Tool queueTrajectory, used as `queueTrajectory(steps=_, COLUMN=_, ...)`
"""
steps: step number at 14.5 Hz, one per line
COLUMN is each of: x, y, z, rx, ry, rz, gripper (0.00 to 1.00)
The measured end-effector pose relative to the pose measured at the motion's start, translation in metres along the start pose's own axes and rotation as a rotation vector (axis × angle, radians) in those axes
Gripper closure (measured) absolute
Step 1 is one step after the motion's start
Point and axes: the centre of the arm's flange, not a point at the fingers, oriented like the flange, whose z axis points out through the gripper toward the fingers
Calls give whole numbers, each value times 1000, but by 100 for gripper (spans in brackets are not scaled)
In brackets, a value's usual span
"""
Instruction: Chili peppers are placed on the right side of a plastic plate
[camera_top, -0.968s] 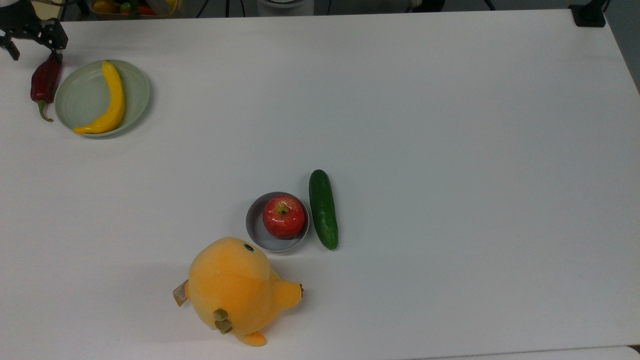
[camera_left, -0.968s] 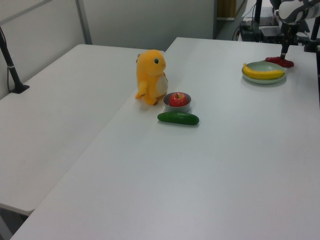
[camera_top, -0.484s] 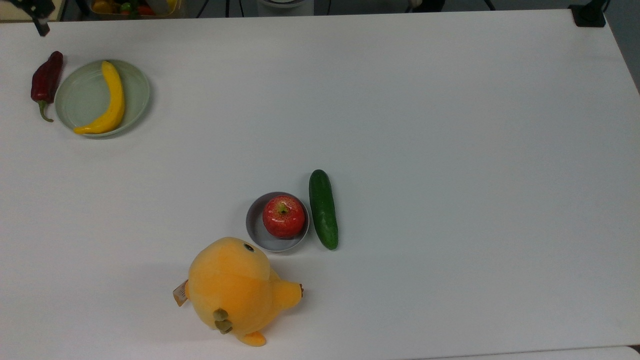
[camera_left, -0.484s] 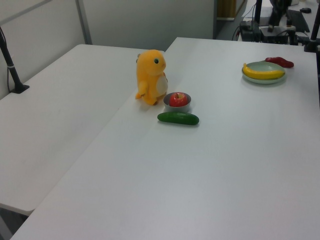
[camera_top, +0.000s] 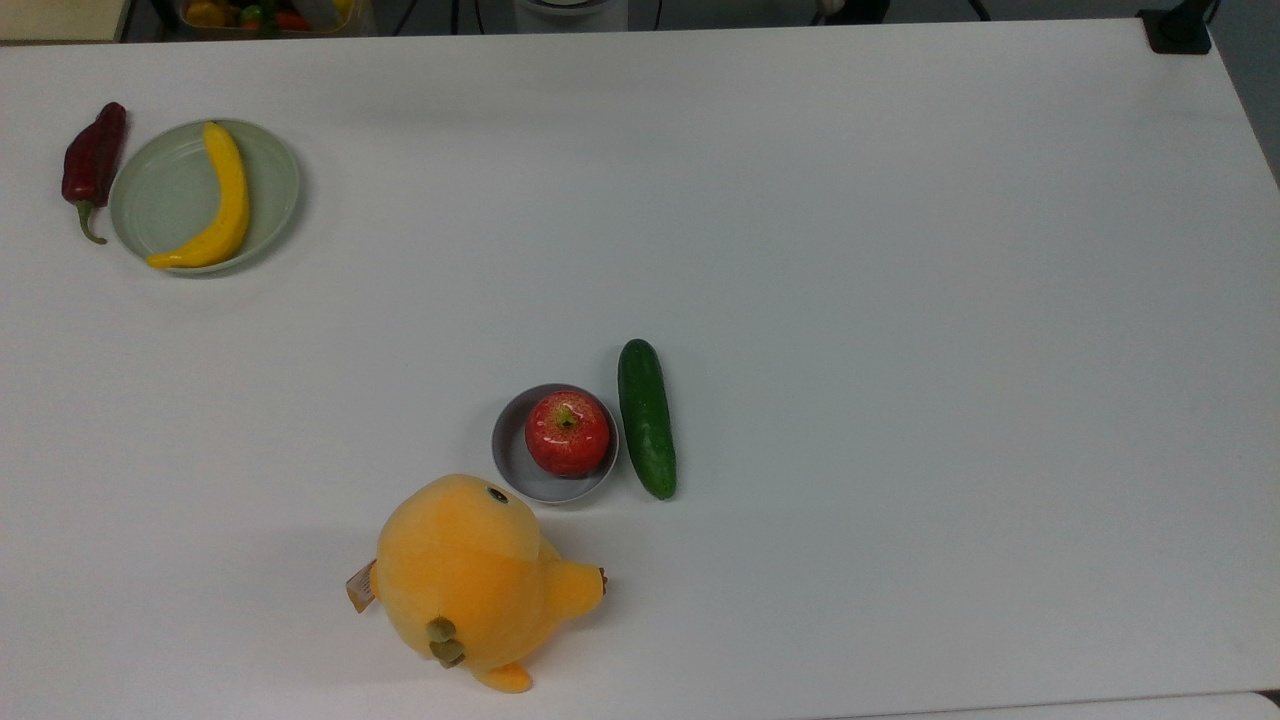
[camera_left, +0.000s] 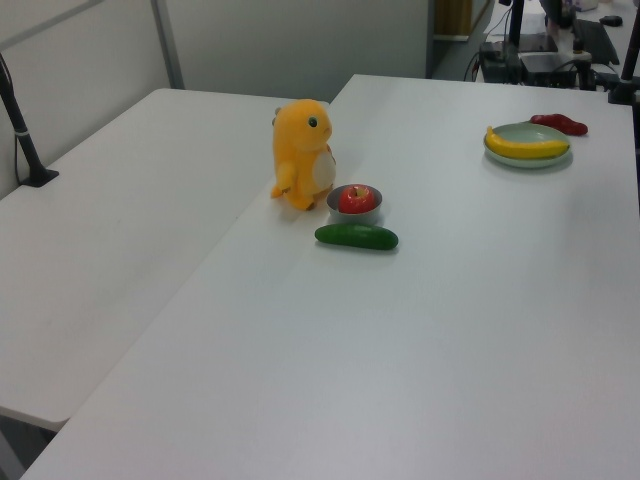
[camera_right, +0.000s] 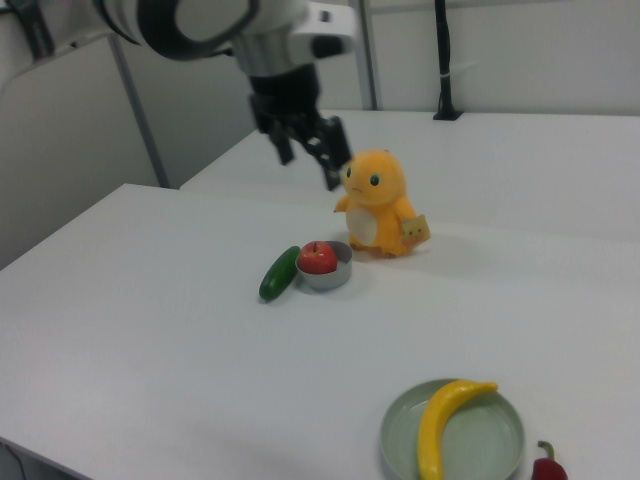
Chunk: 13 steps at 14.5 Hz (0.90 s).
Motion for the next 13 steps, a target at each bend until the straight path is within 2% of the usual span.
queueTrajectory(steps=5, x=-23, y=-132, z=20, rx=26, ry=-117, rz=-156, gripper=0)
queueTrajectory(steps=8, x=-31, y=-160, z=39, rx=23, ry=-155, rz=-210, gripper=0)
queueTrajectory(steps=10, x=-32, y=-168, z=51, rx=0, ry=-166, rz=-246, gripper=0)
queueTrajectory(steps=13, x=-28, y=-170, z=67, rx=-7, ry=-151, rz=-369, gripper=0)
